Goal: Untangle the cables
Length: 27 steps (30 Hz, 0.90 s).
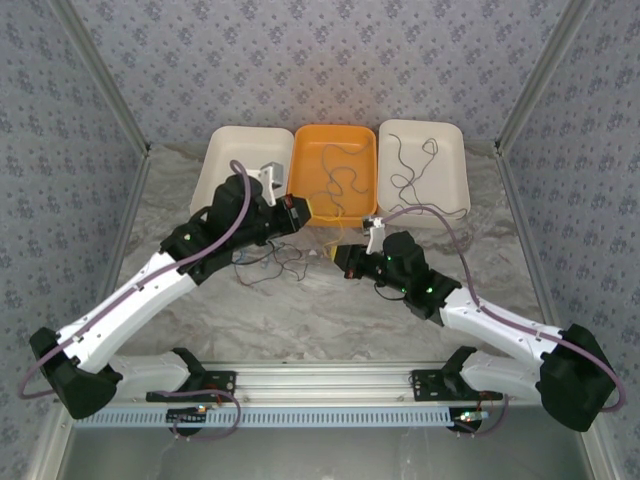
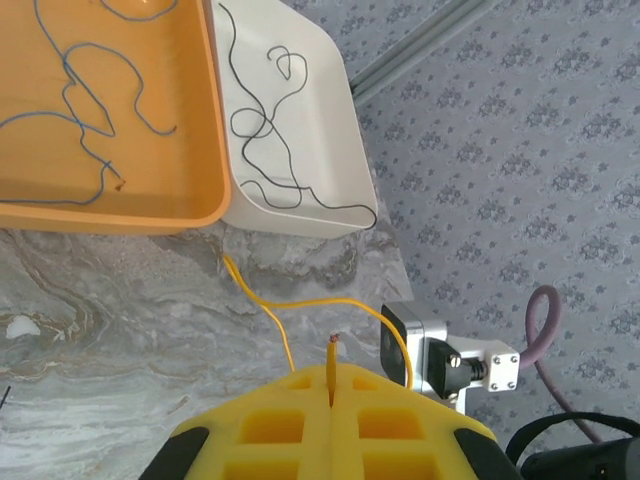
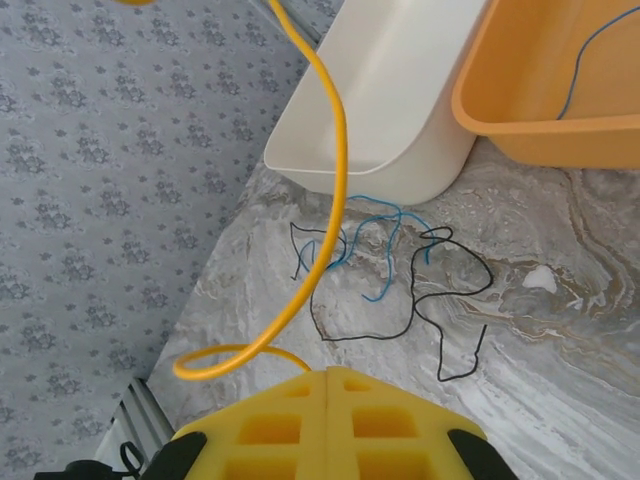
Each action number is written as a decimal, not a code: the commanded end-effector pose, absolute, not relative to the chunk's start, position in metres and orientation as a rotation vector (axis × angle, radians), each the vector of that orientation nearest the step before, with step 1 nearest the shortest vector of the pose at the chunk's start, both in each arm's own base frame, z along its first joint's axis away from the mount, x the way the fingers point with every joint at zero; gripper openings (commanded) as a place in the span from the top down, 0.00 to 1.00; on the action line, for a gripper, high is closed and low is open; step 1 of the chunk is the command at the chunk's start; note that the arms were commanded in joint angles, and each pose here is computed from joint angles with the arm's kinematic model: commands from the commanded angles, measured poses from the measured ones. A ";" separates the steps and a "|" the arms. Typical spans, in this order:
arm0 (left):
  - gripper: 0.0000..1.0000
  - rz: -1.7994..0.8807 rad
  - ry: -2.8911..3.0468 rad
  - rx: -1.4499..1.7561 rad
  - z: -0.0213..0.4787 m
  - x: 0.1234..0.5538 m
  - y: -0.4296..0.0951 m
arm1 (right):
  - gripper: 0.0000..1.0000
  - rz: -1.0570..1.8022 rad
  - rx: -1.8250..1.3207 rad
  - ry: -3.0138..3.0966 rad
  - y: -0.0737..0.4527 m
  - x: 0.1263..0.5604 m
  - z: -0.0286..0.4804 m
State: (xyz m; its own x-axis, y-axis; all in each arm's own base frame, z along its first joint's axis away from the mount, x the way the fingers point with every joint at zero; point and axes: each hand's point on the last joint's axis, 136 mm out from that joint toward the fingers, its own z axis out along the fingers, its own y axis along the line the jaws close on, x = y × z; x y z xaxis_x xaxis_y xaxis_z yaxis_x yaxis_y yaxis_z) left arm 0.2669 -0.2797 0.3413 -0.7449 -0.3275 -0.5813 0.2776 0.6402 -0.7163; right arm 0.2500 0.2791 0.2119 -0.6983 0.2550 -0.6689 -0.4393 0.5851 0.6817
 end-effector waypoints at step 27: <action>1.00 -0.874 2.020 -0.240 0.403 0.317 -0.159 | 1.00 0.860 0.047 2.208 0.204 0.225 0.154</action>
